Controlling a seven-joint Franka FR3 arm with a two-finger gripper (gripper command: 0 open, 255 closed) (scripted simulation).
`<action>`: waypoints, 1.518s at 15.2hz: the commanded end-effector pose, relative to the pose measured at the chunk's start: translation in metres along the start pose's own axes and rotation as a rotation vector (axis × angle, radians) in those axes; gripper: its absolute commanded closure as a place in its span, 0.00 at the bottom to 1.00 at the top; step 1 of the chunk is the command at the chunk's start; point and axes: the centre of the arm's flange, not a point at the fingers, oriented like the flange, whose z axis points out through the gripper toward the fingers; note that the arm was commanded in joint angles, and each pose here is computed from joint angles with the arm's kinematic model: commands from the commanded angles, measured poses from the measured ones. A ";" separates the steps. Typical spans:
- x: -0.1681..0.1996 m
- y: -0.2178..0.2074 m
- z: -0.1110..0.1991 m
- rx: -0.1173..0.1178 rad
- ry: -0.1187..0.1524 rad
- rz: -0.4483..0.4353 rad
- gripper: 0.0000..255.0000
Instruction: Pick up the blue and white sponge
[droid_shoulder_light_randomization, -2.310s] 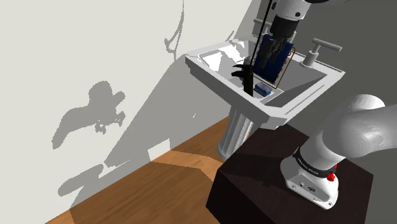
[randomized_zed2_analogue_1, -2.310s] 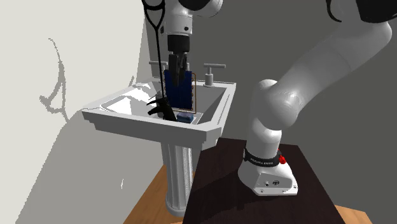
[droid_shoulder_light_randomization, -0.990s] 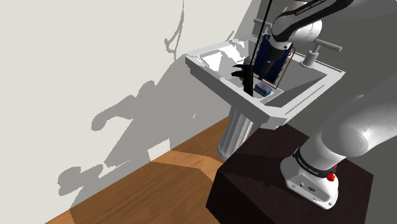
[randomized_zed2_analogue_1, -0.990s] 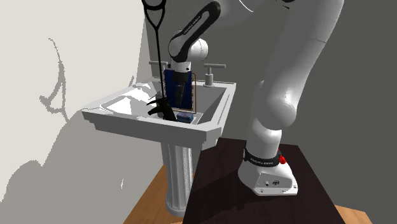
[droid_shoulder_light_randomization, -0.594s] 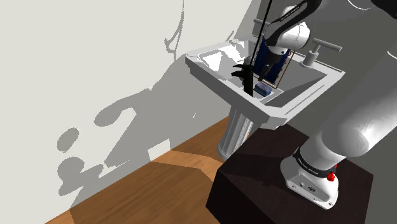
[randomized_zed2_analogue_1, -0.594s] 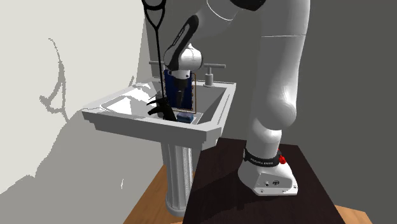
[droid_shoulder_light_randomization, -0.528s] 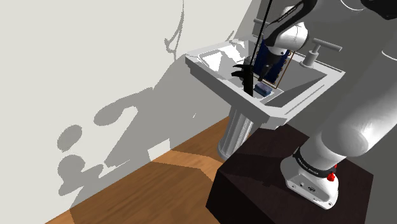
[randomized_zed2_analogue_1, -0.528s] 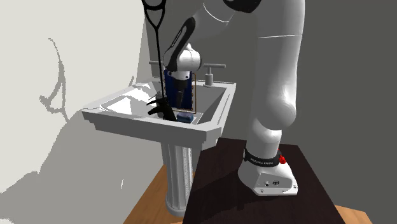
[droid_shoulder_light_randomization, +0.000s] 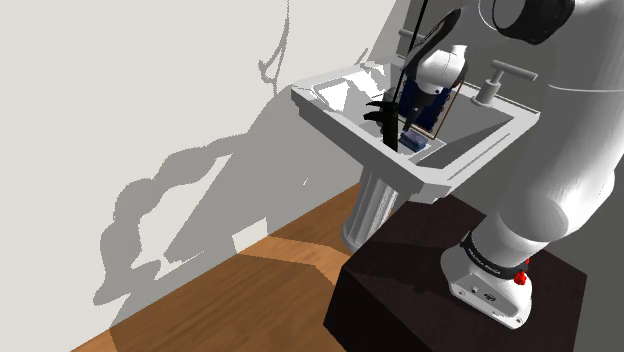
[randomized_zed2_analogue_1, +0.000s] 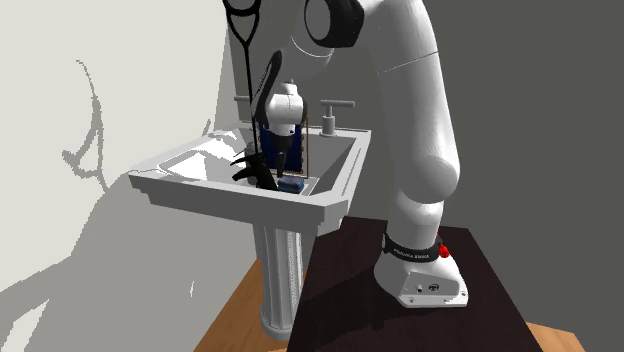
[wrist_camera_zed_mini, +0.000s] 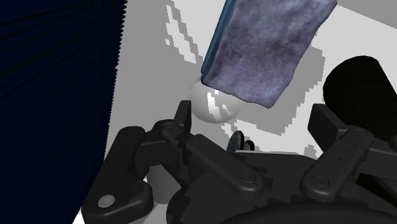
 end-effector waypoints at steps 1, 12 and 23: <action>-0.002 0.002 0.012 0.000 0.001 -0.001 0.00; -0.004 0.004 0.030 0.000 0.001 -0.001 1.00; 0.000 0.002 -0.001 0.000 0.001 -0.001 1.00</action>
